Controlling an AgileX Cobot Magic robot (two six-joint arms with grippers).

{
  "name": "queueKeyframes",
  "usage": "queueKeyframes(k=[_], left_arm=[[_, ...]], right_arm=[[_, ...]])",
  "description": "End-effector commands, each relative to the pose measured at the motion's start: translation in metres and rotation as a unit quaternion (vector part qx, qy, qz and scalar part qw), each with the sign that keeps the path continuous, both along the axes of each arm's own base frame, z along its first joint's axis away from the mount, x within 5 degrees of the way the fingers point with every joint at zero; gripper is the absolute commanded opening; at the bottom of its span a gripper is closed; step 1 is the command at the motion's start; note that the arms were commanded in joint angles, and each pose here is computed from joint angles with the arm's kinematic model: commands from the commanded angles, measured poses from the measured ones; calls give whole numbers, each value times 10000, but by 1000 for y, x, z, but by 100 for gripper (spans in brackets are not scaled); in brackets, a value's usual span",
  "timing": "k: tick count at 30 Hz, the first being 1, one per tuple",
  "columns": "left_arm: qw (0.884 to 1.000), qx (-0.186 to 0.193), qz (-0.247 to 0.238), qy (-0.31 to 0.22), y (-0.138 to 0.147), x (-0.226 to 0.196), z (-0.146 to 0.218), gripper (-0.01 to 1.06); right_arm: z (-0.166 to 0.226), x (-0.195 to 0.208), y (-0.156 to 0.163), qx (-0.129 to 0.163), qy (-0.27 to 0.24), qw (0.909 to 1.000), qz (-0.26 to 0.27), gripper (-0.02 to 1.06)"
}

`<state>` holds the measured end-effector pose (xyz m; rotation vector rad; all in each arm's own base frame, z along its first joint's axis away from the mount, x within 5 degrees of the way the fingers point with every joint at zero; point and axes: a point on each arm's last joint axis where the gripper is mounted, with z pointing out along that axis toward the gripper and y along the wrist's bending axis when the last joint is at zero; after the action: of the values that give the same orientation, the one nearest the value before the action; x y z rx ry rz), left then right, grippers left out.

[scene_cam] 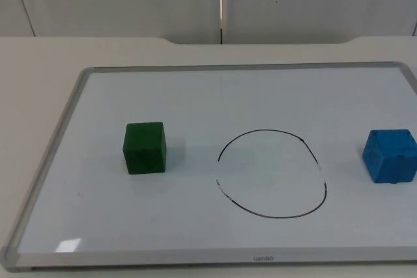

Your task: Push the two cubes into the marked area.

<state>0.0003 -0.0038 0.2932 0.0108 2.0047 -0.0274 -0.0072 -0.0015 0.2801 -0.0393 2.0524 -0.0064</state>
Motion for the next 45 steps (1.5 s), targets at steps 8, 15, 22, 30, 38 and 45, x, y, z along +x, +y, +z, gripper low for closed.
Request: queueKeyframes(k=[8, 15, 22, 30, 38, 45], left_arm=[[10000, 16, 31, 82, 1, 10, 3, 105], [9998, -116, -17, 136, -1, 27, 8, 102], [9967, -327, -256, 694, -6, 57, 5, 93], [9843, -573, -1072, 1279, -20, 86, -2, 91], [9667, -952, -1540, 1808, -30, 113, -13, 51], [9527, -1031, -2155, 1878, -38, 130, -19, 11]], right_arm=[[0, 0, 0, -9, -25, 10000, 34, 105], [0, 0, 0, -9, -25, 10000, 34, 105], [0, 0, 0, -9, -25, 10000, 34, 105], [0, 0, 0, -9, -25, 10000, 34, 105], [0, 0, 0, -9, -25, 10000, 34, 105], [0, 0, 0, -9, -25, 10000, 34, 105]])
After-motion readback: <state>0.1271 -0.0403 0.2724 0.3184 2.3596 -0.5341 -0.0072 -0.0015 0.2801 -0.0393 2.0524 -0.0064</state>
